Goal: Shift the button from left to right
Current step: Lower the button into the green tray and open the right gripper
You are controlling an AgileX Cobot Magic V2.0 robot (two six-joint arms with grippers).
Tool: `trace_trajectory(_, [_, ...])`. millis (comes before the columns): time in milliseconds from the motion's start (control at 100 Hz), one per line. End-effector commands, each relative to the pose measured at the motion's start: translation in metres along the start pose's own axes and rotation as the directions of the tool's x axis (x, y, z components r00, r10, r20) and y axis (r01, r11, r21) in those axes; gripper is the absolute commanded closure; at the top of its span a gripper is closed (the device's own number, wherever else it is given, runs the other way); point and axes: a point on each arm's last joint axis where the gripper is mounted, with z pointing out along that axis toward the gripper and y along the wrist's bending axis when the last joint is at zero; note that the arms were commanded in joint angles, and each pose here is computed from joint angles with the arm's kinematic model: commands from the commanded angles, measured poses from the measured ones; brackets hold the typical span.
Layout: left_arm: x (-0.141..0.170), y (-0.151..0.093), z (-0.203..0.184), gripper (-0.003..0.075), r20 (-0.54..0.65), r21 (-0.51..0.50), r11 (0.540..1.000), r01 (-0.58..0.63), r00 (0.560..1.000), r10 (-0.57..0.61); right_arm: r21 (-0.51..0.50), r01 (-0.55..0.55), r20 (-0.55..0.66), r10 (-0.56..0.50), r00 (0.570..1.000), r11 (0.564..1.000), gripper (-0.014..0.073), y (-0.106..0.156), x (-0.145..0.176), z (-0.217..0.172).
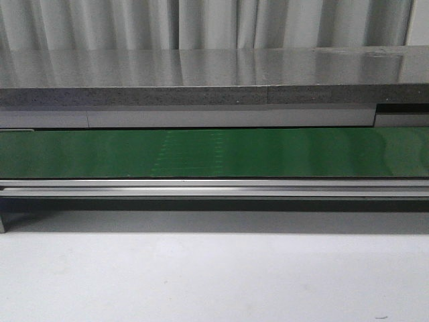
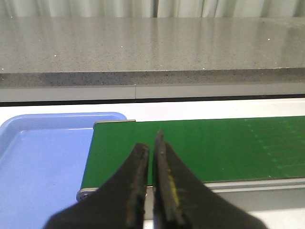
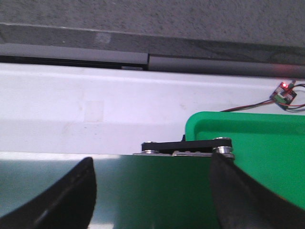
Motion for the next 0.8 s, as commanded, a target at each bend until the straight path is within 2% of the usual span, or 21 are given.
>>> trace_trajectory(0, [-0.016, 0.002, -0.001, 0.0715, 0.099, -0.012, 1.000, 0.014, 0.995, -0.013, -0.025, 0.010, 0.192, -0.005, 0.981, 1.000, 0.0120, 0.006, -0.007, -0.038])
trace_trajectory(270, [-0.016, 0.002, -0.001, 0.0715, 0.099, -0.012, 1.000, 0.014, 0.995, -0.013, -0.051, 0.022, 0.332, -0.004, 0.943, 0.998, 0.0120, 0.008, 0.046, -0.099])
trace_trajectory(470, [-0.016, 0.002, -0.001, 0.0715, 0.099, -0.012, 1.000, 0.014, 0.995, -0.013, -0.050, 0.020, 0.452, 0.005, 0.892, 0.999, 0.0120, 0.005, 0.089, -0.142])
trace_trajectory(630, [-0.016, 0.002, -0.001, 0.0715, 0.099, -0.012, 1.000, 0.014, 0.995, -0.013, -0.049, 0.018, 0.528, 0.011, 0.849, 0.999, 0.0120, 0.003, 0.121, -0.163])
trace_trajectory(790, [-0.016, 0.002, -0.001, 0.0715, 0.099, -0.012, 1.000, 0.014, 0.995, -0.013, -0.048, 0.017, 0.553, 0.013, 0.833, 0.999, 0.0120, 0.002, 0.148, -0.168])
